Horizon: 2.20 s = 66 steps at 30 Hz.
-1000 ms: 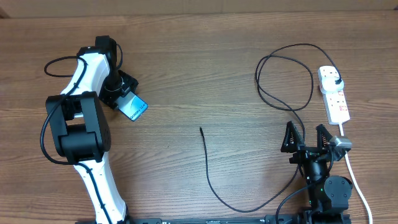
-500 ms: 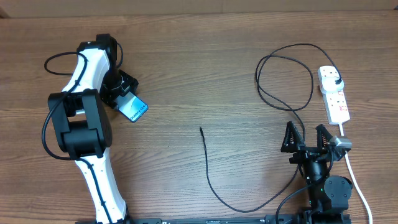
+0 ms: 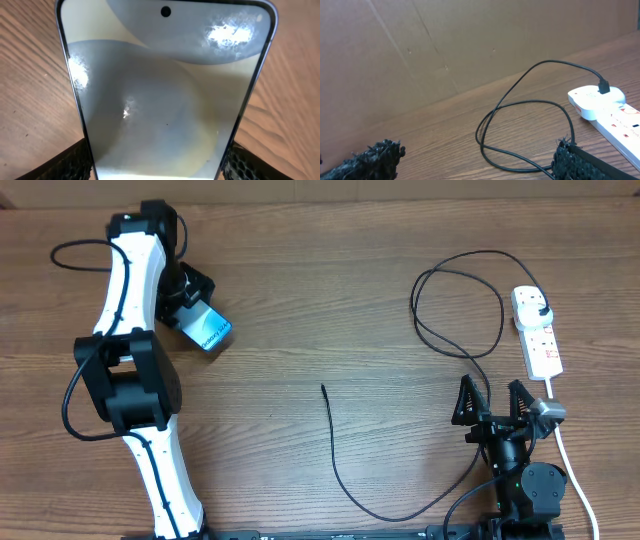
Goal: Plug charger to phone and switch on socket
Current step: 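Lift the phone upright with the left gripper, then rotate the held phone so its bottom edge faces right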
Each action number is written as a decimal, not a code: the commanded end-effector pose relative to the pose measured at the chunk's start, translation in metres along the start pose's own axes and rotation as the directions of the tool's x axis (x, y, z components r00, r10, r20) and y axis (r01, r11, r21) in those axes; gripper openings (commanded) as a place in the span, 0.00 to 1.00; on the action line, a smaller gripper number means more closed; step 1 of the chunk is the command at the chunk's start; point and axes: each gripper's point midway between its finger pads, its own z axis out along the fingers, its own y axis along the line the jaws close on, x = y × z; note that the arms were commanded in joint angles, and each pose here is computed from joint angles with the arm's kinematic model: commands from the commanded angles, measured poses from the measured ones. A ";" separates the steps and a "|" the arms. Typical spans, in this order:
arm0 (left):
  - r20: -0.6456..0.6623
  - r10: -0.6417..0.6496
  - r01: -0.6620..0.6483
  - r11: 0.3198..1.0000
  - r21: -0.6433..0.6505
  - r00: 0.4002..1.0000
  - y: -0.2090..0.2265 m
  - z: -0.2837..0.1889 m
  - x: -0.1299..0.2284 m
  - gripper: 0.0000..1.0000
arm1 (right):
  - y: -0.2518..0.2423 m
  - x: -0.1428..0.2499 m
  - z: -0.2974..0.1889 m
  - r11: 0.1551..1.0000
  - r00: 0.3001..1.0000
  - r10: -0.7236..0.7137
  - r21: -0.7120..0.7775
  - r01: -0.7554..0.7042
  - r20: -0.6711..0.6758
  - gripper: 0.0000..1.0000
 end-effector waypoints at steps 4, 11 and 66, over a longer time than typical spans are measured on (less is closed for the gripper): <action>-0.193 0.063 -0.008 0.961 0.276 0.979 -0.050 -0.034 0.037 0.04 | -0.002 0.002 0.000 1.000 1.000 -0.006 0.006 0.006 0.005 1.00; -0.473 0.185 0.104 0.847 0.522 0.862 -0.089 -0.074 0.088 0.04 | -0.002 0.002 0.000 1.000 1.000 -0.006 0.006 0.006 0.005 1.00; -0.827 0.235 0.448 0.748 0.489 0.510 -0.100 -0.149 0.138 0.04 | -0.002 0.002 0.000 1.000 1.000 -0.006 0.006 0.006 0.005 1.00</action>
